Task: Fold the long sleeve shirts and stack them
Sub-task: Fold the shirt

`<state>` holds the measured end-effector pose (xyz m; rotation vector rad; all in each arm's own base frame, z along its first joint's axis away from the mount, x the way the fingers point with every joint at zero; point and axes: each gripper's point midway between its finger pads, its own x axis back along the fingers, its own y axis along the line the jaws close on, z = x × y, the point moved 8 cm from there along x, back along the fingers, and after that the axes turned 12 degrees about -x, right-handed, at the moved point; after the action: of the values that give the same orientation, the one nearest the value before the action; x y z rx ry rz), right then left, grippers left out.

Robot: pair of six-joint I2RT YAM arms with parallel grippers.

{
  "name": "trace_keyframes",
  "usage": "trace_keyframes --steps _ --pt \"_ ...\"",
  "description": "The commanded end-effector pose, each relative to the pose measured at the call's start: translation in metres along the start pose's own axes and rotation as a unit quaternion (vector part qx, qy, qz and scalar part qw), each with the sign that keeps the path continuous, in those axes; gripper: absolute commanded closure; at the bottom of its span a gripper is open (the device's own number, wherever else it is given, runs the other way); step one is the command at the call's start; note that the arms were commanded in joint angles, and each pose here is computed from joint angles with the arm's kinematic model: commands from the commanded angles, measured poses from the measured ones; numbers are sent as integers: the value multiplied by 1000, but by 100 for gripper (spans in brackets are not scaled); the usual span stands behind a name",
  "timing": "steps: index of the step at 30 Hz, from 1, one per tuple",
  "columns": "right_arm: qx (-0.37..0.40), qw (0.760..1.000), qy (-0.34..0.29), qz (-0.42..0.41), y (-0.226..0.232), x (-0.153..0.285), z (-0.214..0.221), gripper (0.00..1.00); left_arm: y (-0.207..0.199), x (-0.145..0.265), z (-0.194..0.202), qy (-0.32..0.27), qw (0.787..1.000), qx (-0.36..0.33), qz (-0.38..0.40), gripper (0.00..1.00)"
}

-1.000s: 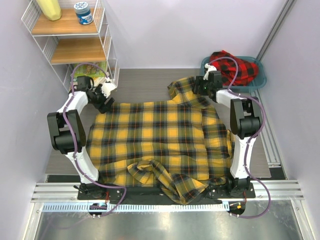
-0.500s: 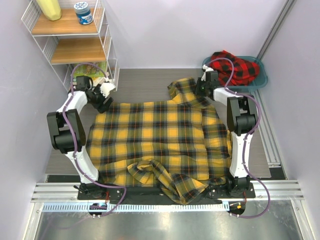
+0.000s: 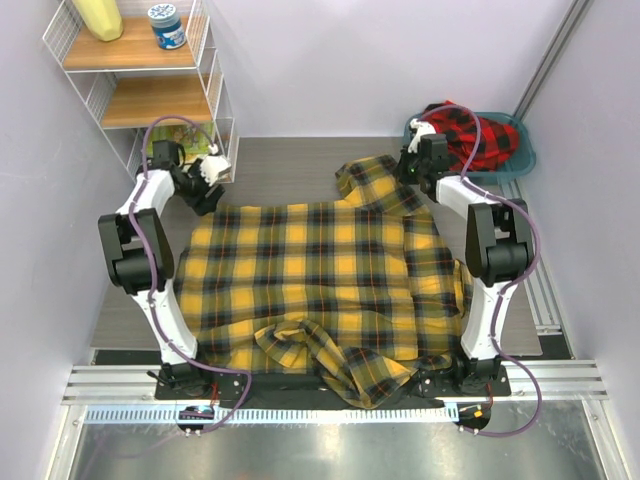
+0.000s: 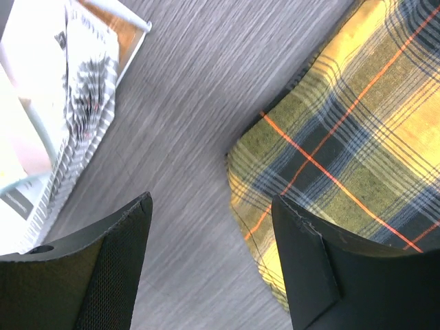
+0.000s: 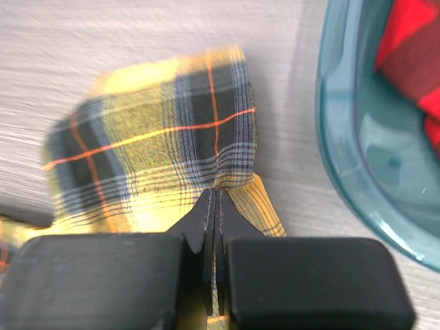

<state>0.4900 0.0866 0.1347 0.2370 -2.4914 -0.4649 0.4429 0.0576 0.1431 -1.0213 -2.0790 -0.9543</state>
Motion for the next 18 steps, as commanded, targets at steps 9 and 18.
trace_keyframes --steps 9,18 --pt "31 997 -55 -48 23 22 -43 99 1 -29 -11 13 997 -72 39 32" --pt "47 996 -52 -58 29 25 -55 99 -3 -33 -19 6 994 -97 47 73"
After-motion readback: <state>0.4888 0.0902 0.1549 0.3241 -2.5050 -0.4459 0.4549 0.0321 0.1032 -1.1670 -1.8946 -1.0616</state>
